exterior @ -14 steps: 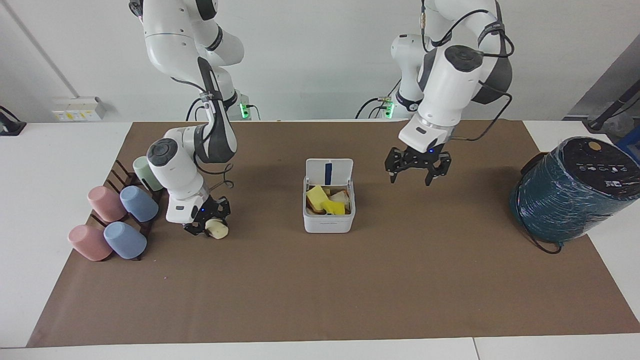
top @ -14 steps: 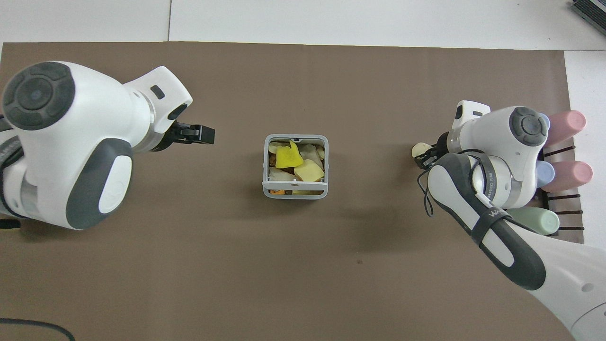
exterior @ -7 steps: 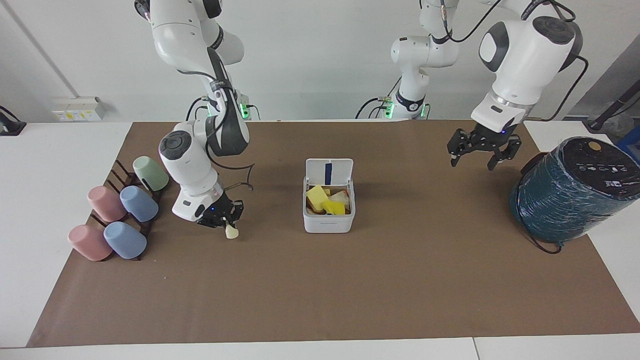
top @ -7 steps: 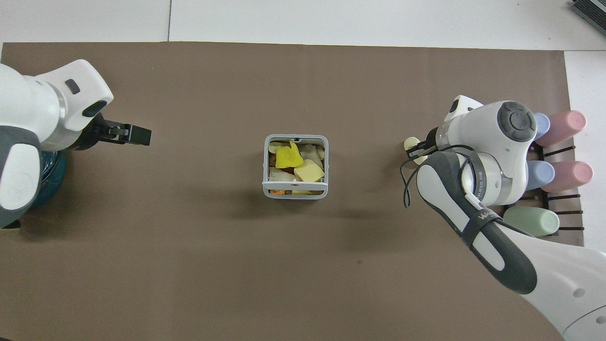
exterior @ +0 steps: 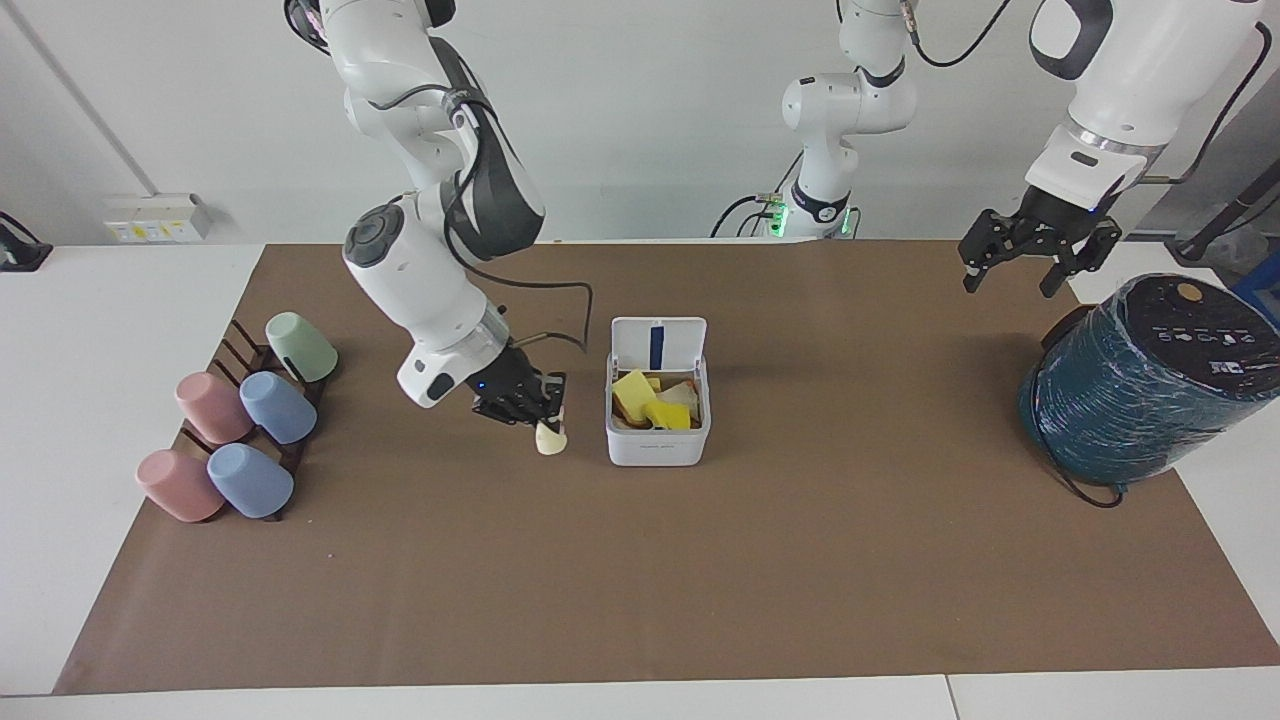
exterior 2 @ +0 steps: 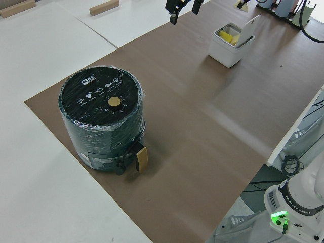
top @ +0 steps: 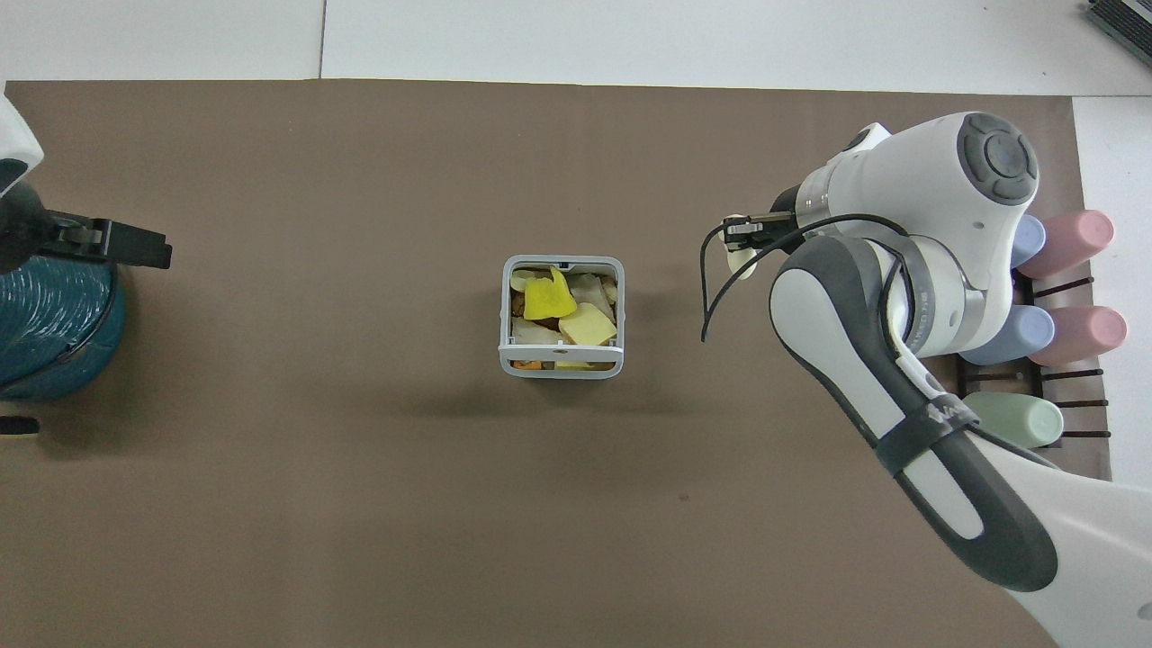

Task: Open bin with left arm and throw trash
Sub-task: 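Move the beige piece over the bin with the right gripper and release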

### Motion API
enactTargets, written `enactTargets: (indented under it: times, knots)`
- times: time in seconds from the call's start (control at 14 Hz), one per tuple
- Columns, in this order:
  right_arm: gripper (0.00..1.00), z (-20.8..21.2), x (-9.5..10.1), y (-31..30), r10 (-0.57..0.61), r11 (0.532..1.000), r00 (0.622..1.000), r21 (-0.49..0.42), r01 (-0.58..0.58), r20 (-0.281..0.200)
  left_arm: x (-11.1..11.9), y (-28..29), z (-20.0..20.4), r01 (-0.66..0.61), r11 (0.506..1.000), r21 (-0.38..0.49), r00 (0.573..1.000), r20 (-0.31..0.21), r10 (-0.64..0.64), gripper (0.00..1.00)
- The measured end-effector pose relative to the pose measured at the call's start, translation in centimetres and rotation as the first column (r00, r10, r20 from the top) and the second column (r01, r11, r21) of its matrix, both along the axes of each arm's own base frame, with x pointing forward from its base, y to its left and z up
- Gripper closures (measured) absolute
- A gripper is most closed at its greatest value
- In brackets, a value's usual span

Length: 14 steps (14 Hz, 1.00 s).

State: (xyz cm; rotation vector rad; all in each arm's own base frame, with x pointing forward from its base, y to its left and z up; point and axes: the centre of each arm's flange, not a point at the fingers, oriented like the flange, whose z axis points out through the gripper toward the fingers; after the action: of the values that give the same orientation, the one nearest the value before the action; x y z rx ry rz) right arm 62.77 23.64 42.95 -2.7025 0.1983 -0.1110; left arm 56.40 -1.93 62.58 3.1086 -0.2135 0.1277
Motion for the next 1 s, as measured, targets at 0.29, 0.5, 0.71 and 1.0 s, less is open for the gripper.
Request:
enactTargets:
  times: [0.29,0.5,0.71,1.0]
  knots:
    - [0.87,-0.8,-3.6,8.5,-0.089,0.996,0.992,0.020,0.091,-0.089,-0.1,0.3,-0.3,-0.005,1.000,0.000,1.000,-0.011,0.005,0.00]
    - [0.81,-1.7,-4.1,8.8,-0.097,0.995,0.989,0.011,0.099,-0.111,-0.1,0.1,-0.4,-0.001,1.000,0.000,1.000,-0.013,0.001,0.00]
    - [0.47,-2.3,-4.1,8.4,-0.104,0.994,0.987,0.003,0.105,-0.121,-0.1,0.0,-0.4,0.000,1.000,0.000,1.000,-0.014,0.000,0.00]
    - [0.01,-2.2,-3.8,7.8,-0.113,0.994,0.987,0.003,0.114,-0.112,-0.1,0.0,-0.4,0.000,1.000,0.000,1.000,-0.015,0.000,0.00]
